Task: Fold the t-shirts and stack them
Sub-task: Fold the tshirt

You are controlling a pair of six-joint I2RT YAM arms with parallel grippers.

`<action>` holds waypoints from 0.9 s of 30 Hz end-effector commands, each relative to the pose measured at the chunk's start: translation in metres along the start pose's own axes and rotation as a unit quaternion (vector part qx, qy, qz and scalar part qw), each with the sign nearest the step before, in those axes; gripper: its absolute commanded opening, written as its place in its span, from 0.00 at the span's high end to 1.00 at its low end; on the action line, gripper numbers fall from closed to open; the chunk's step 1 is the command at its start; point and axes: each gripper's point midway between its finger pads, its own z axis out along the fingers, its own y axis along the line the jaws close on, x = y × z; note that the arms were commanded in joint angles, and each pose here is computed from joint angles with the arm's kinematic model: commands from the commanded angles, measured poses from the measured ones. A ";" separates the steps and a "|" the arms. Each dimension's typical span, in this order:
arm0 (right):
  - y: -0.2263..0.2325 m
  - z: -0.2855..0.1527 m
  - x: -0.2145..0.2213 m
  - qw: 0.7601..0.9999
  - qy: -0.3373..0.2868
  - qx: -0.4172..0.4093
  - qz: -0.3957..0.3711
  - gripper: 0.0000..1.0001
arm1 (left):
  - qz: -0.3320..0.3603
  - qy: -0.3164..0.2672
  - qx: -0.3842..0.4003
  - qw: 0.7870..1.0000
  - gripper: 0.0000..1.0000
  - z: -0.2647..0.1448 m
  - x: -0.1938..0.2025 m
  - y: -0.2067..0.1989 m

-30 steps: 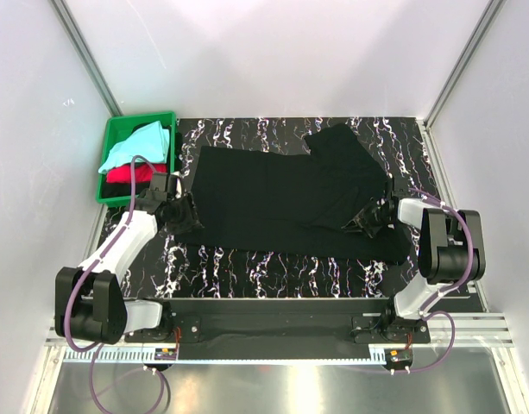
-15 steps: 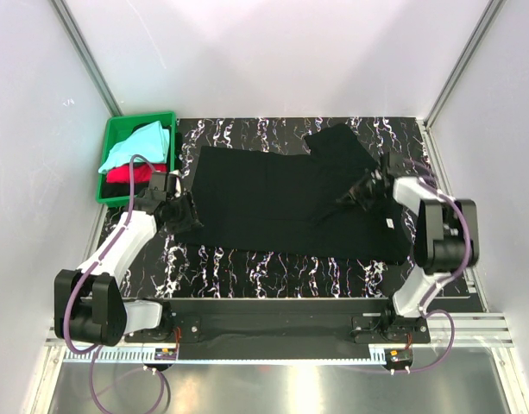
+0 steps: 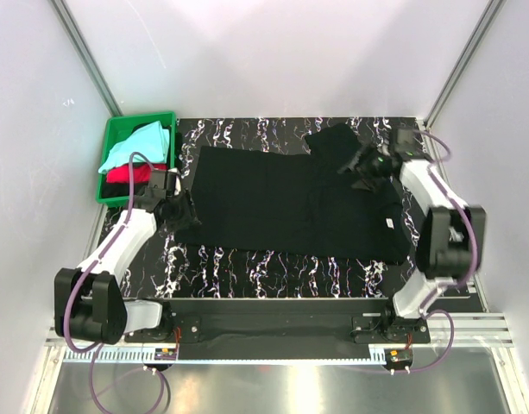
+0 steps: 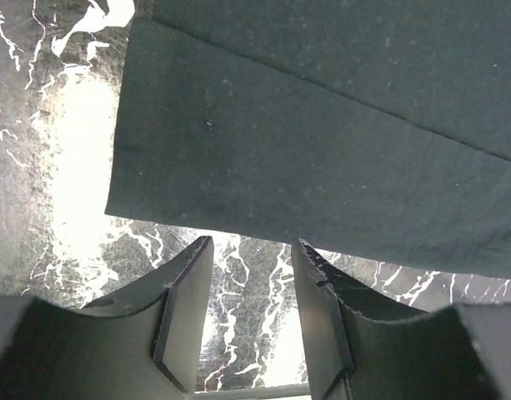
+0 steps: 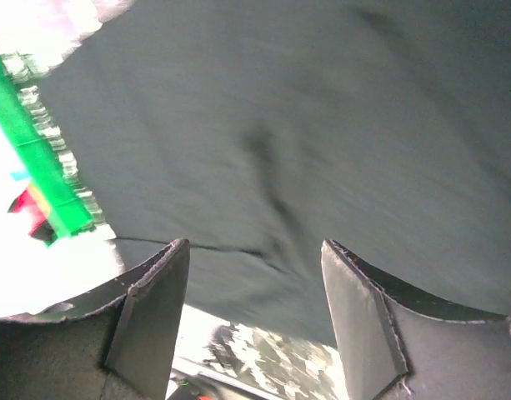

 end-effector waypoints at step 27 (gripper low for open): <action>-0.271 -0.082 0.085 0.883 -0.009 0.436 0.173 0.54 | -0.114 0.177 -0.181 0.961 0.59 0.061 0.092 0.065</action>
